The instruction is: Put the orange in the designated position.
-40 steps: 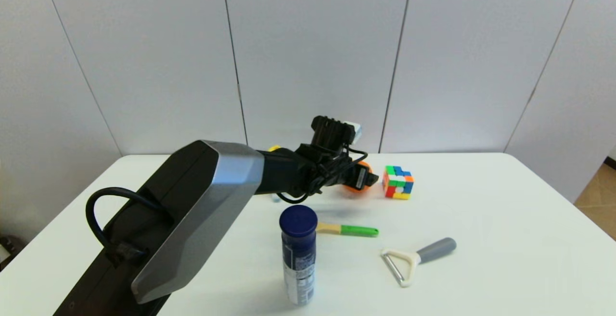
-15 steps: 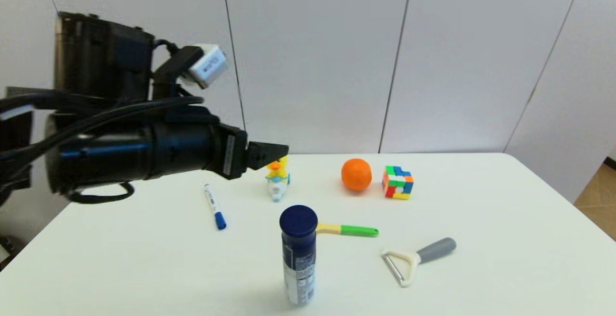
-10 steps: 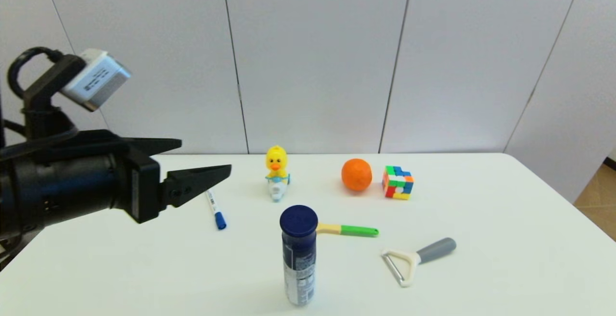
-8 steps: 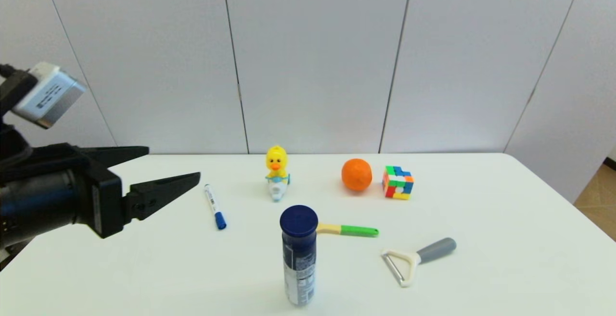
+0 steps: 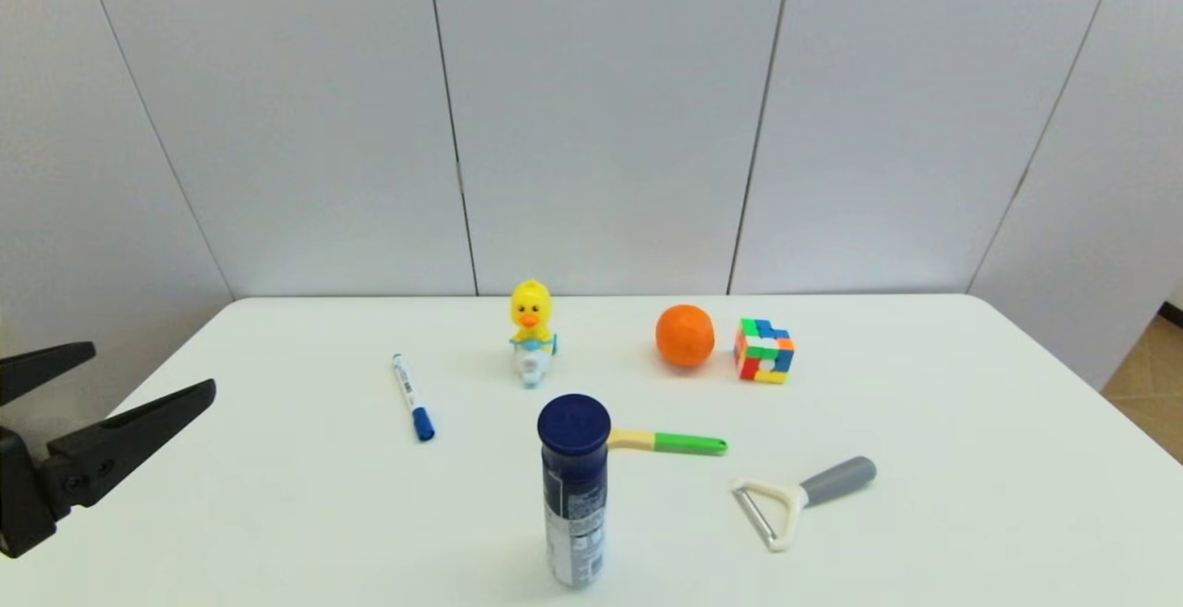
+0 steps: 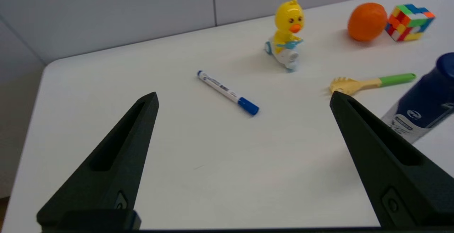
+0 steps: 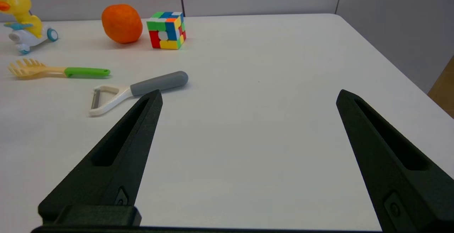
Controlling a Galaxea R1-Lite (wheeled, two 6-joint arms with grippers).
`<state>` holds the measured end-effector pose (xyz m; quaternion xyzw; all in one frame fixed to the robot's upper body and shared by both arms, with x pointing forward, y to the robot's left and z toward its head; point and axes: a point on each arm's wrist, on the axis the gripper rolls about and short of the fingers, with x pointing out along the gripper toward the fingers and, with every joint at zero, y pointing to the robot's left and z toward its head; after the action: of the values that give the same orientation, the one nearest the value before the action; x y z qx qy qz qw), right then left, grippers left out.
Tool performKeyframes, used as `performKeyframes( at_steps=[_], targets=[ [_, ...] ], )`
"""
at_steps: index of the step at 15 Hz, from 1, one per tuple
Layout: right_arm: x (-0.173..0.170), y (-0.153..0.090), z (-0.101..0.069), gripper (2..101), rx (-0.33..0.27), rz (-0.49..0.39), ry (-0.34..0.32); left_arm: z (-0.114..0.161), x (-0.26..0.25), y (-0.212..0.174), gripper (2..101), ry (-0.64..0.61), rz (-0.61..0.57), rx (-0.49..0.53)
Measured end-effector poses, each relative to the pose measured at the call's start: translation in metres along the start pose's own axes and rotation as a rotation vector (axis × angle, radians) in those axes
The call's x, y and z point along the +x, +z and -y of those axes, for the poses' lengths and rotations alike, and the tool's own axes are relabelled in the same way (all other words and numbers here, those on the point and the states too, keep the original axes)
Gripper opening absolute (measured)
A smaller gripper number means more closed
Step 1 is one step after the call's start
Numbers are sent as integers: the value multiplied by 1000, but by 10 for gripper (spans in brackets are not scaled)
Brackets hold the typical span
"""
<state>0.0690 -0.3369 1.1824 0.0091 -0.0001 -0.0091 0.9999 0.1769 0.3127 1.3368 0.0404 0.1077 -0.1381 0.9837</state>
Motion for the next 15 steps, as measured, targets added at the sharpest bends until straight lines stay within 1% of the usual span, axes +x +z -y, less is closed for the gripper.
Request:
performKeyframes(
  at_steps=[2,6,11,15],
  targets=[
    [0,0,0,973,0,0,0,-3,-10,-5,978,45,22,-8],
    [0,0,0,973,0,0,0,-2,-31,-21,978,88,71,-12],
    [0,0,0,973,0,0,0,3,-56,-60,978,165,109,-21],
    [0,0,0,973,0,0,0,10,-74,-88,978,185,183,6]
  ],
)
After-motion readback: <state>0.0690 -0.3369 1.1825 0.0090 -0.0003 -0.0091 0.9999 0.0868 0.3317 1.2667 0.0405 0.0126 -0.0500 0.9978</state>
